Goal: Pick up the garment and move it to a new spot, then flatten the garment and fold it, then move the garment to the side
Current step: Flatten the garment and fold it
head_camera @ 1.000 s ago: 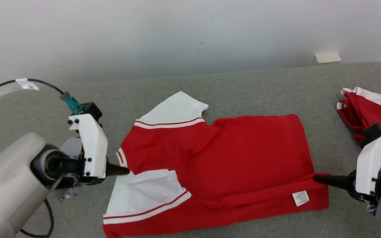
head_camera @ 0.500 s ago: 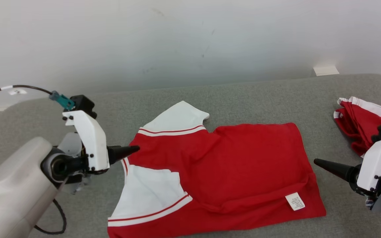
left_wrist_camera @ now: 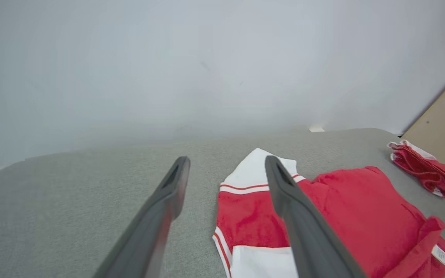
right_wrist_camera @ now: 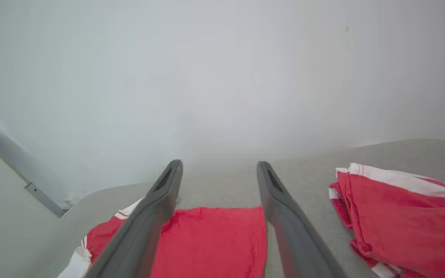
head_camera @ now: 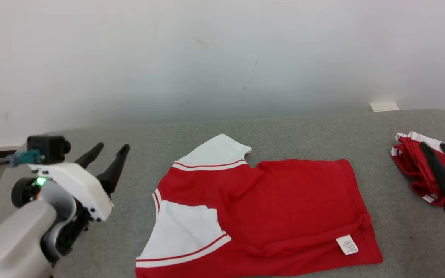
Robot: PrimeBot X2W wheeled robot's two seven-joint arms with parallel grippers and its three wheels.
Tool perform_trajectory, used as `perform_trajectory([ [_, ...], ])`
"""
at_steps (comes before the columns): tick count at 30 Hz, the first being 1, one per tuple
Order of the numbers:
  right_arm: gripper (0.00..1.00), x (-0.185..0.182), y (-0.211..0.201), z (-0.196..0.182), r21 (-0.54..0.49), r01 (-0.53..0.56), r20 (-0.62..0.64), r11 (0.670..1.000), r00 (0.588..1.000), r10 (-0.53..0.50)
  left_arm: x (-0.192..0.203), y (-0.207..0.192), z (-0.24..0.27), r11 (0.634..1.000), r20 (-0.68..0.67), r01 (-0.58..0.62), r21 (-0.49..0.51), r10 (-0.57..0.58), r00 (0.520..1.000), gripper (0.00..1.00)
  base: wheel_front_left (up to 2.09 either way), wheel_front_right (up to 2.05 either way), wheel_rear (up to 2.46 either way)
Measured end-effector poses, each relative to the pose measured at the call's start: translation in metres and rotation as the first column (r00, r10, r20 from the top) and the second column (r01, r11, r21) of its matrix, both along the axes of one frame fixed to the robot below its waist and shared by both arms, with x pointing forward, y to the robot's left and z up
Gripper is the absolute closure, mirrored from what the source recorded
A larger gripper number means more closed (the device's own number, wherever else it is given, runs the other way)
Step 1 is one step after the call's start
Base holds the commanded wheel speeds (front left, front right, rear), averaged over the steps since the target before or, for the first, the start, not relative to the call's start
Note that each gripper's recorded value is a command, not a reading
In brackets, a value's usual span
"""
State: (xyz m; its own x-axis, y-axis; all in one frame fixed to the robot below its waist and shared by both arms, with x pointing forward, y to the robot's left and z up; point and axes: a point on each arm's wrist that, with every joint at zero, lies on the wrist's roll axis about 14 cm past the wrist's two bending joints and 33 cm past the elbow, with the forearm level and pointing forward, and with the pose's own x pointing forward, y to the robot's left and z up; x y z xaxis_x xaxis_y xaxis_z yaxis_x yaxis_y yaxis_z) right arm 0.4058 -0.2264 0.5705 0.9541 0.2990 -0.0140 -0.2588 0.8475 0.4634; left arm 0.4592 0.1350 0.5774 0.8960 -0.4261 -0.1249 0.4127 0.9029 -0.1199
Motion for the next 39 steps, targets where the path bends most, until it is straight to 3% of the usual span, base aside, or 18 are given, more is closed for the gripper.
perform_trajectory([
  [3,0.0,0.006,-0.022,0.034,0.012,0.103,0.162,0.995,0.981,-0.104,-0.009,0.006,0.007,0.997,0.118,-0.062,-0.036,0.066,0.991,0.0,0.0,0.0,0.0],
  [10,0.0,-0.039,-0.02,-0.013,0.063,0.245,0.184,0.968,0.95,-0.252,-0.04,0.013,-0.007,0.98,0.141,-0.169,-0.106,0.183,0.973,0.0,0.0,0.0,0.0],
  [13,0.0,-0.061,-0.009,-0.052,-0.003,0.254,0.107,0.967,0.962,-0.252,-0.053,0.01,-0.022,0.974,0.121,-0.191,-0.126,0.206,0.971,0.0,0.0,0.0,0.0],
  [18,0.0,-0.073,-0.005,-0.081,-0.087,0.253,0.046,0.963,0.967,-0.25,-0.074,0.006,-0.064,0.973,0.041,-0.212,-0.092,0.216,0.975,0.0,0.0,0.0,0.0],
  [30,0.0,-0.058,0.007,-0.144,-0.136,0.203,-0.218,0.97,0.949,-0.23,-0.105,-0.001,-0.161,0.986,-0.231,-0.165,0.027,0.167,0.958,0.0,0.0,0.0,0.0],
  [39,0.0,-0.051,0.028,-0.176,-0.166,0.106,-0.365,0.98,0.917,-0.161,-0.109,-0.01,-0.186,0.993,-0.355,-0.104,0.048,0.115,0.928,0.0,0.0,0.0,0.0],
])
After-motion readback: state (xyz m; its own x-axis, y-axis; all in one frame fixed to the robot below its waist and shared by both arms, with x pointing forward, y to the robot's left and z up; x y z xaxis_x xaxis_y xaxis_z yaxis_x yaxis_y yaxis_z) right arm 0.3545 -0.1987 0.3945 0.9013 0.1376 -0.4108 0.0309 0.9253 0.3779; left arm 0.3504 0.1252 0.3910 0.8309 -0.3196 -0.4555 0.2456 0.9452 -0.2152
